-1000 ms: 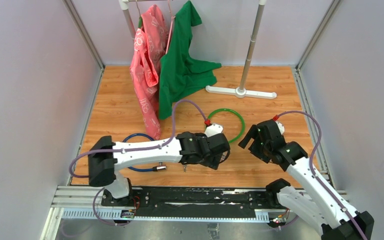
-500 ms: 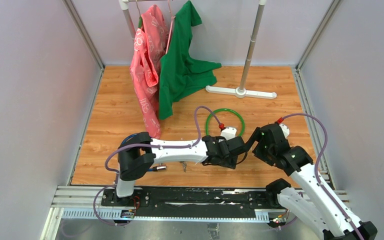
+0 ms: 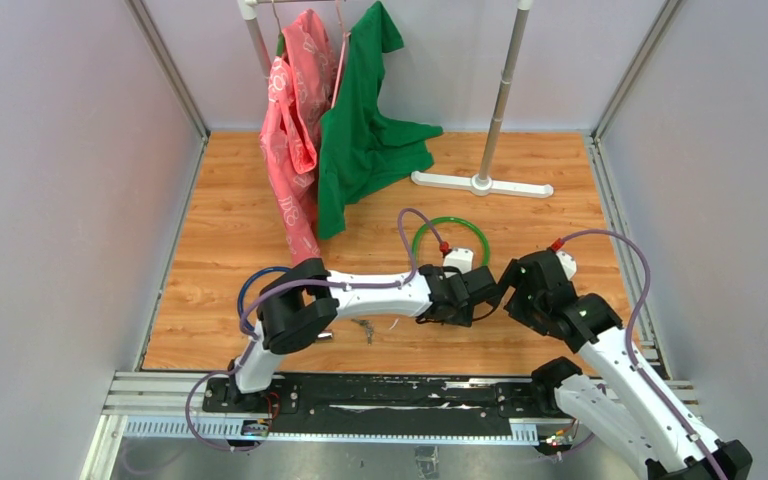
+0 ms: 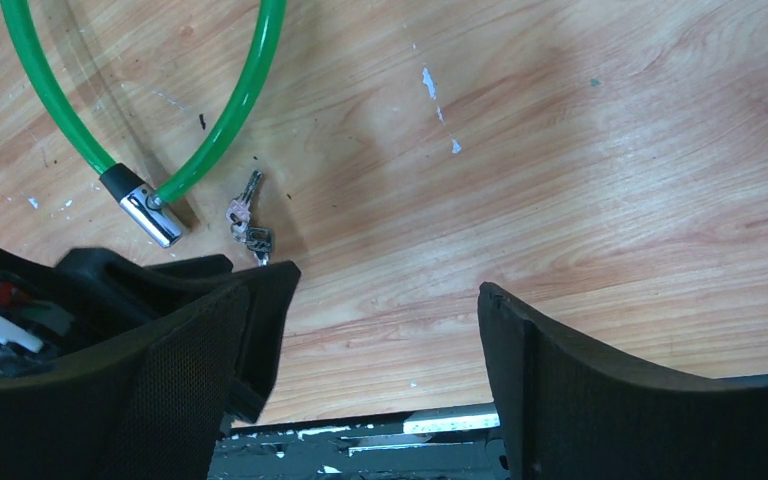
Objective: Unlock with the key
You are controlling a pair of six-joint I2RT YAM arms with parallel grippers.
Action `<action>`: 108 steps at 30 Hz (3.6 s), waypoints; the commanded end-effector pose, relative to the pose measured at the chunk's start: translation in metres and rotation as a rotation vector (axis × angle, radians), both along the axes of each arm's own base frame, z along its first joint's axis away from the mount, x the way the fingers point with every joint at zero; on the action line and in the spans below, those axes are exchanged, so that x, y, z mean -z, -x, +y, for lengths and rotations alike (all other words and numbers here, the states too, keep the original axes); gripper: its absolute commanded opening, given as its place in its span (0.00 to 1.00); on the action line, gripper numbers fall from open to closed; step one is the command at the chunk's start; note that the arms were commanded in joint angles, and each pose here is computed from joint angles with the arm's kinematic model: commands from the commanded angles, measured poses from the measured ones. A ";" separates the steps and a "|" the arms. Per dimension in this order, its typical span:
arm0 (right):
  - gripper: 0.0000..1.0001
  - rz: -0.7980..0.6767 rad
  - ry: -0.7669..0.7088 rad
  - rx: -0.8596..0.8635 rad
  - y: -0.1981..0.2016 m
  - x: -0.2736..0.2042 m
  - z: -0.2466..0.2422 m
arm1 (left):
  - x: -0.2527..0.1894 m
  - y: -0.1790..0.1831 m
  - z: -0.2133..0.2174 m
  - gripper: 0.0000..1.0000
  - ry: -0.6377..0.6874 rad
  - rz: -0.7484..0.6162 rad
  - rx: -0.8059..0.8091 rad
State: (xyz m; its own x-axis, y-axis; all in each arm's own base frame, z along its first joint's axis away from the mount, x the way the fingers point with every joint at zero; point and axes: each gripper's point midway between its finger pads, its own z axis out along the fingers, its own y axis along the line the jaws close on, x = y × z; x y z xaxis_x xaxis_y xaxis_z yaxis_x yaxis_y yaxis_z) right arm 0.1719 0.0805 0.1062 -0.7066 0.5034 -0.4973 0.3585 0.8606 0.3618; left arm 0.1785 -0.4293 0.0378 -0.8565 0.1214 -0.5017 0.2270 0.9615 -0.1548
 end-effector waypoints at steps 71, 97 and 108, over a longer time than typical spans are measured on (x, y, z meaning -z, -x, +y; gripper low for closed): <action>0.45 -0.271 -0.623 -0.501 0.033 -0.114 0.107 | -0.169 0.028 0.038 0.00 0.451 -0.185 0.411; 0.35 -0.247 -0.633 -0.469 0.021 -0.105 0.111 | -0.191 0.034 0.038 0.00 0.502 -0.197 0.447; 0.51 -0.227 -0.636 -0.466 0.022 -0.097 0.112 | -0.195 0.032 0.042 0.00 0.502 -0.214 0.435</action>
State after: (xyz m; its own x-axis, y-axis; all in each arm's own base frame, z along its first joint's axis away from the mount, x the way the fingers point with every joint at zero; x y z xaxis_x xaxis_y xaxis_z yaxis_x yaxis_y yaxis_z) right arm 0.1512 0.1914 0.2082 -0.8220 0.4217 -0.3827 -0.1296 0.5159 0.8468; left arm 0.1463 -0.3861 0.2101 -0.6813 0.1764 -0.7105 0.6307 0.6340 -0.4475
